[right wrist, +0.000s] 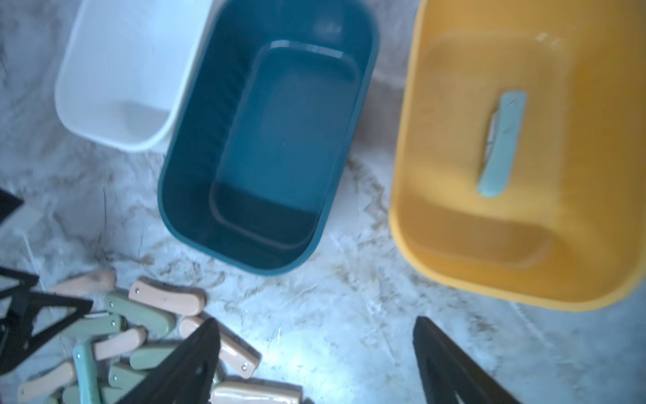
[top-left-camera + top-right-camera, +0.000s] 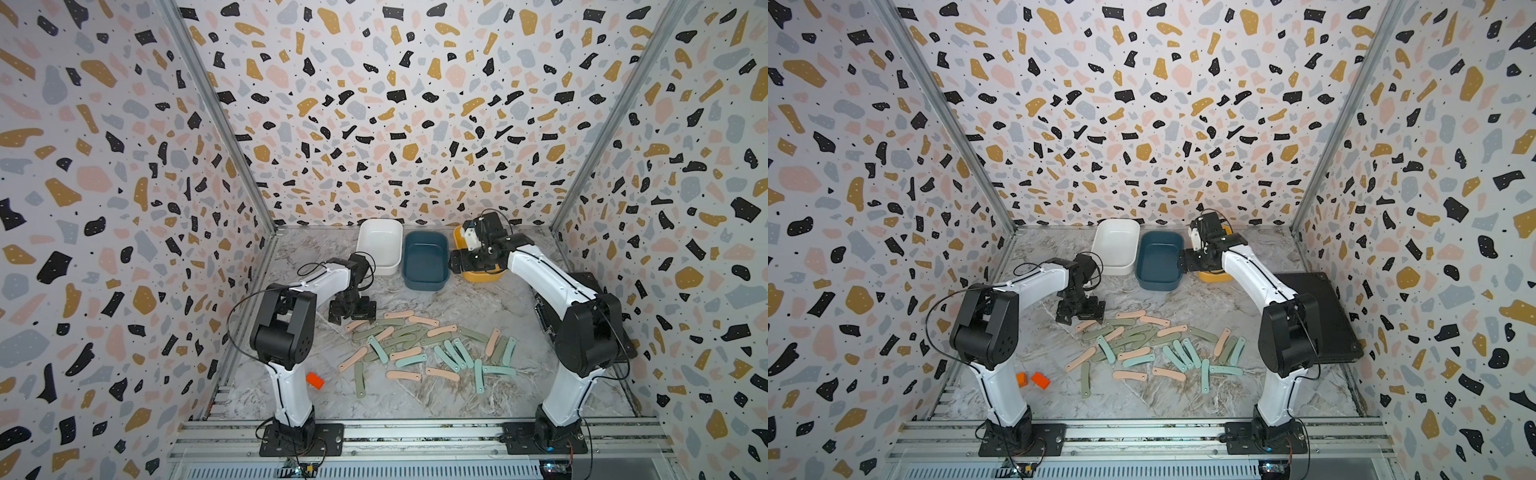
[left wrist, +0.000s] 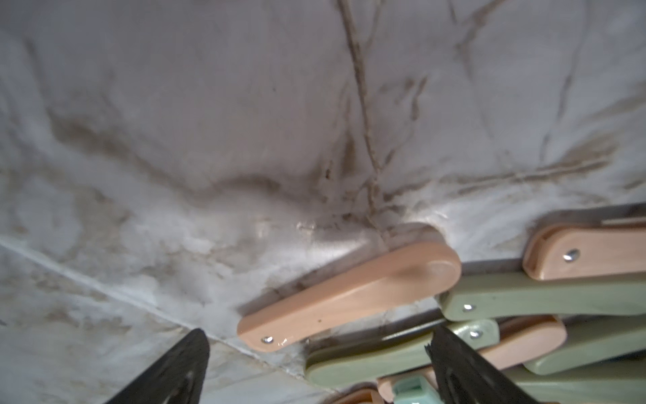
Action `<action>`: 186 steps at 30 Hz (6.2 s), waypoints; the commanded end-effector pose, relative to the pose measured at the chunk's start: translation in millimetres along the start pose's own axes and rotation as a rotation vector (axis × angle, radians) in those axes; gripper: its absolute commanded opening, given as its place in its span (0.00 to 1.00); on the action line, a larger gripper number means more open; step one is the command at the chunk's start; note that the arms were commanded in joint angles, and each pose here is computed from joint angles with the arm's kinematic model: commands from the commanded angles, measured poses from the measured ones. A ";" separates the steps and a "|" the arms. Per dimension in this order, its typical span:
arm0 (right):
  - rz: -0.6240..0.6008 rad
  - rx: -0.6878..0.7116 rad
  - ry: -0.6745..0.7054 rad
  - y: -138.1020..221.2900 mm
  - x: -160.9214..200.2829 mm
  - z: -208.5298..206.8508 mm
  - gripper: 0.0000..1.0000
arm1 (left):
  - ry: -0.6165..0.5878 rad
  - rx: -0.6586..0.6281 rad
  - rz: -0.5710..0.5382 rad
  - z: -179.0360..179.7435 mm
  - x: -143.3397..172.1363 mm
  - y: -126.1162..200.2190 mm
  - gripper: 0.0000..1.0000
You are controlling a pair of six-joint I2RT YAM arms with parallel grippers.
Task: Place the fruit knives into the storage box by color
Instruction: Place the fruit knife in the storage box, then pick up the fruit knife from the center of the board, then place the fruit knife in the storage box, then pick up the fruit knife from the center of the board.
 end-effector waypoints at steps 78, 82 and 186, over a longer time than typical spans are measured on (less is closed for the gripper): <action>-0.049 -0.041 -0.050 34.4 73.3 -3.5 1.00 | -0.007 -0.018 -0.461 -26.2 -214.7 91.7 0.00; -0.050 -0.045 -0.054 31.1 71.7 -3.1 1.00 | 0.002 -0.014 -0.439 -25.7 -205.4 93.1 0.00; 0.330 0.201 0.058 -29.3 180.2 -44.2 0.67 | -0.066 0.410 -0.365 -96.0 -22.0 123.4 0.99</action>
Point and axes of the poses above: each gripper's point midway between its finger pads, its own y axis back along the fingers, its own z axis along the line the jaws close on, x = y × z, the point moved 3 cm from there along y, back along the fingers, and after that the axes turned 6 degrees about -y, right-handed, at the moved point
